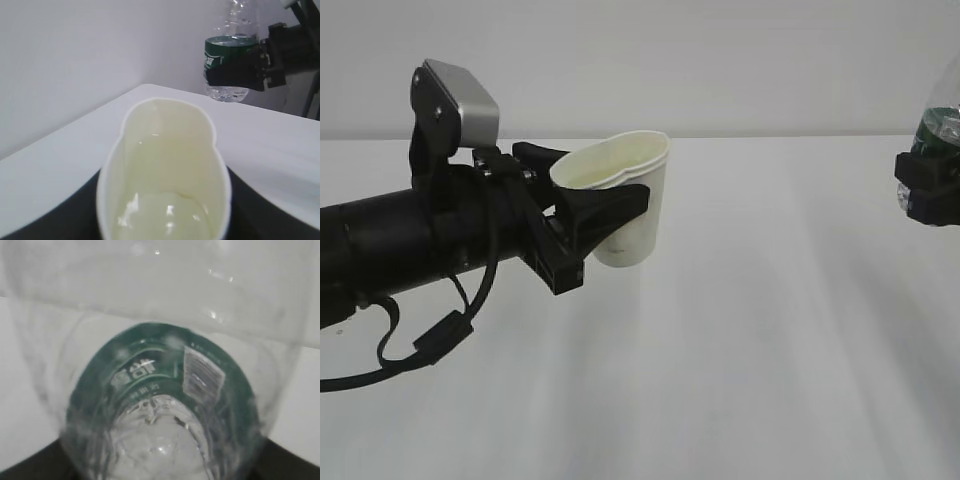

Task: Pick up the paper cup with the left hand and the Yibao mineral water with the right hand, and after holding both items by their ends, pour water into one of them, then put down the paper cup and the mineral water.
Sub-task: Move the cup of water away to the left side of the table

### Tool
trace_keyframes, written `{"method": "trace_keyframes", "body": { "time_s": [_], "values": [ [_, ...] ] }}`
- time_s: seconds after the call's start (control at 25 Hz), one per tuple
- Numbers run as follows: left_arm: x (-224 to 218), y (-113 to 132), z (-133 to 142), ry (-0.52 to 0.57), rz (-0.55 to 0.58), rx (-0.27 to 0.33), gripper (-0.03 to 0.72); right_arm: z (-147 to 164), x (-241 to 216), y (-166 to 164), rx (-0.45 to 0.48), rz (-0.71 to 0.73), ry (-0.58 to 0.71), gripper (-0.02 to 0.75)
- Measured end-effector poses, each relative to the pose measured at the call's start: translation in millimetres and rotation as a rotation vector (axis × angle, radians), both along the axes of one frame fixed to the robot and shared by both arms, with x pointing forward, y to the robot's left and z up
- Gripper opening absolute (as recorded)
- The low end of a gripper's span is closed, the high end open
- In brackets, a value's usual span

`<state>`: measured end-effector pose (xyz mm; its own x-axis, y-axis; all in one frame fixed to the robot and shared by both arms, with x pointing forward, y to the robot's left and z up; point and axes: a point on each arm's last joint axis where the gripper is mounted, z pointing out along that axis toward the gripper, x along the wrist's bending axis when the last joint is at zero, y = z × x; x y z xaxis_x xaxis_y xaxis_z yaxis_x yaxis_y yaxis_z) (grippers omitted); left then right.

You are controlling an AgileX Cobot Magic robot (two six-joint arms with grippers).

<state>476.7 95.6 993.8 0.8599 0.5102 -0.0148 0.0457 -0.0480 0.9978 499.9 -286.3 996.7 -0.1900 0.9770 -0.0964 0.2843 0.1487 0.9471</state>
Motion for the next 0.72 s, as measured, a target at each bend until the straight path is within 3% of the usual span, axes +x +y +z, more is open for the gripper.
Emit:
{"method": "trace_keyframes", "body": {
  "time_s": [0.72],
  "values": [
    [27.4, 34.8, 1.4, -0.006, 0.172, -0.014, 0.373, -0.1, 0.0, -0.1, 0.001, -0.001, 0.001, 0.403]
  ]
}}
